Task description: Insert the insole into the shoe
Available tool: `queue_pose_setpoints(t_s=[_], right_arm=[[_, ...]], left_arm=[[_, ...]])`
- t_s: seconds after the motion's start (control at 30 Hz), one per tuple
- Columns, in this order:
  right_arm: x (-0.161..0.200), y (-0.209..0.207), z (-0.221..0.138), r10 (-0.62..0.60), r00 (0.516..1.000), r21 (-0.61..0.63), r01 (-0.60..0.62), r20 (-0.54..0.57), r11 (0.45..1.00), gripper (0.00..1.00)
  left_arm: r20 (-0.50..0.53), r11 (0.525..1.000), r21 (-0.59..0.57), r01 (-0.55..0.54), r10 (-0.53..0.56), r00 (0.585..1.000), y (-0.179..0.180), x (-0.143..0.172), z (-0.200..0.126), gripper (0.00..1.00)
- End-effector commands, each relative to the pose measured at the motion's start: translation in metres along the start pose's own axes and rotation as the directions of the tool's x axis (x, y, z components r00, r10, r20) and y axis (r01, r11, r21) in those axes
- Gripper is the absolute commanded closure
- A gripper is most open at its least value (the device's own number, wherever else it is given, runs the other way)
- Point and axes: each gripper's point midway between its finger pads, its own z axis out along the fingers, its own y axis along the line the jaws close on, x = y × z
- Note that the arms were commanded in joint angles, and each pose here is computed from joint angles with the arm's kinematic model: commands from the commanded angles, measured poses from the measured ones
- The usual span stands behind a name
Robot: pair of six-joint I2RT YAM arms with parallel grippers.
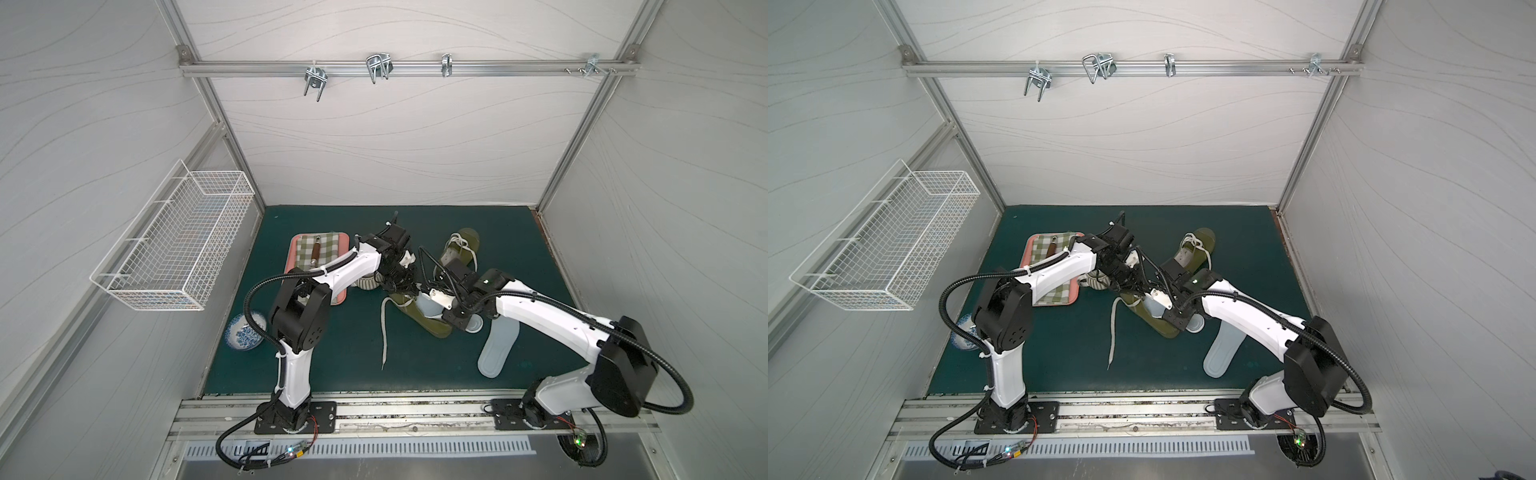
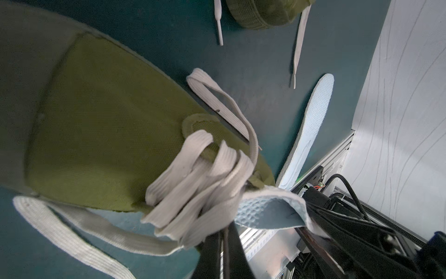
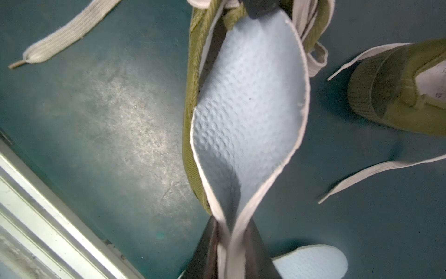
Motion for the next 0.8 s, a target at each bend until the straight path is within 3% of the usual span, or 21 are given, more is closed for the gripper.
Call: queue_pose_setpoints(t_s=[0.0,0.27,0.43,0.77], right_arm=[[-0.012,0.006,0.001,0.073,0.996,-0.087,-0.069,0.045,0.994,0.81],[-0.022,0.011,-0.007,0.143,0.986,-0.211,-0.123,0.081,0.97,0.85],[0.004,0.012,-0.002,0.026,0.997,-0.068,-0.03,-0.069,0.997,0.89],[0.014,0.018,-0.012,0.069,0.993,-0.104,-0.079,-0.097,0.991,0.92]], left_arm=[[0.04,0.996,0.078,-0.034,0.031,0.999,-0.024,-0.002,-0.012,1.0],[0.053,0.995,0.092,-0.029,0.024,0.998,-0.024,0.0,-0.011,1.0],[0.088,0.986,0.156,-0.054,0.04,0.995,-0.039,-0.004,-0.02,1.0],[0.102,0.985,0.173,-0.013,-0.005,0.995,-0.038,-0.008,-0.022,1.0]])
